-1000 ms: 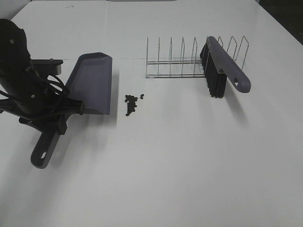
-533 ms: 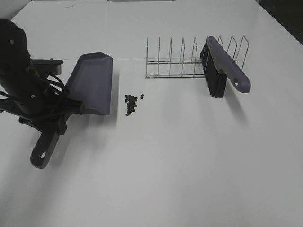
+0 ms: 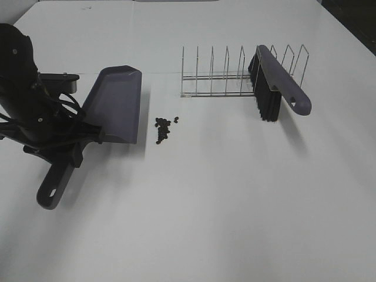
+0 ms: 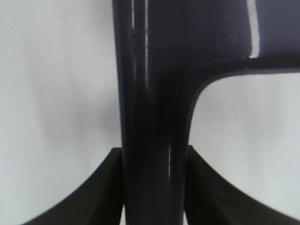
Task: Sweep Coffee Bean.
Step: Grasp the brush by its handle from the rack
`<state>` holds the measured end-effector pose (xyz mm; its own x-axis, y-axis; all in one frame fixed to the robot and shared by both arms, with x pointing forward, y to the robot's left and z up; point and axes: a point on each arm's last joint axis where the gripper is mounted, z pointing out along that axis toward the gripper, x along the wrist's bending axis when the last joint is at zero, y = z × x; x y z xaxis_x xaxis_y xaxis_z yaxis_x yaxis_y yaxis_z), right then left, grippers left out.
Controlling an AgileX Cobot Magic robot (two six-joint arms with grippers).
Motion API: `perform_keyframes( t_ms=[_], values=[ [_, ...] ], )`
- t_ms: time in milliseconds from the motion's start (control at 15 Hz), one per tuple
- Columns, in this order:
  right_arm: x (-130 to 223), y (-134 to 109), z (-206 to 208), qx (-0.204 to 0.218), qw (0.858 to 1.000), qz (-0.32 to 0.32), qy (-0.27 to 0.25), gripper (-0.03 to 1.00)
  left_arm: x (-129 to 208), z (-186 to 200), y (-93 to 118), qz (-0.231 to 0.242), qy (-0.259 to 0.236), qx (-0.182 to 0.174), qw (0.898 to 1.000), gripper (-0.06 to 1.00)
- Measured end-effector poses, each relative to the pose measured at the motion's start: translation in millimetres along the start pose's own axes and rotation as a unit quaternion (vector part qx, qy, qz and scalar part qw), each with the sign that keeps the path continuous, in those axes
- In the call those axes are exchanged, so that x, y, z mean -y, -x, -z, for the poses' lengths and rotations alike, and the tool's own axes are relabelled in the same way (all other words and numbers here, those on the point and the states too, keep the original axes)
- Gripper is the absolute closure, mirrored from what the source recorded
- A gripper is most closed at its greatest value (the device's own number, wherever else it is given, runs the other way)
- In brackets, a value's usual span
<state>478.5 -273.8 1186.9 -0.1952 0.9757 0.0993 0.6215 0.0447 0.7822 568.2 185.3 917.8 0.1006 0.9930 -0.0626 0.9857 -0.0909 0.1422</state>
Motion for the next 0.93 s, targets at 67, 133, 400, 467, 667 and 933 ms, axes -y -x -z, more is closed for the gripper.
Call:
perform_keyframes(
  t_ms=[67, 133, 400, 467, 667, 933],
  values=[
    [-16, 3, -14, -0.001, 1.0, -0.005, -0.013, 0.31, 0, 0, 0, 0.0, 0.0, 0.0, 1.0, 0.6],
    [-34, 6, -28, -0.001, 1.0, -0.006, -0.023, 0.31, 0, 0, 0, 0.0, 0.0, 0.0, 1.0, 0.6],
    [-69, 22, -103, 0.009, 0.991, -0.034, -0.131, 0.31, 0, 0, 0, 0.0, 0.0, 0.0, 1.0, 0.6],
    [-70, 24, -110, 0.01, 0.989, -0.037, -0.141, 0.31, 0, 0, 0, 0.0, 0.0, 0.0, 1.0, 0.6],
    [-75, 7, -162, 0.035, 0.984, -0.008, -0.176, 0.31, 0, 0, 0, 0.0, 0.0, 0.0, 1.0, 0.6],
    [-71, -20, -230, 0.038, 0.98, 0.015, -0.195, 0.31, 0, 0, 0, 0.0, 0.0, 0.0, 1.0, 0.6]
  ],
)
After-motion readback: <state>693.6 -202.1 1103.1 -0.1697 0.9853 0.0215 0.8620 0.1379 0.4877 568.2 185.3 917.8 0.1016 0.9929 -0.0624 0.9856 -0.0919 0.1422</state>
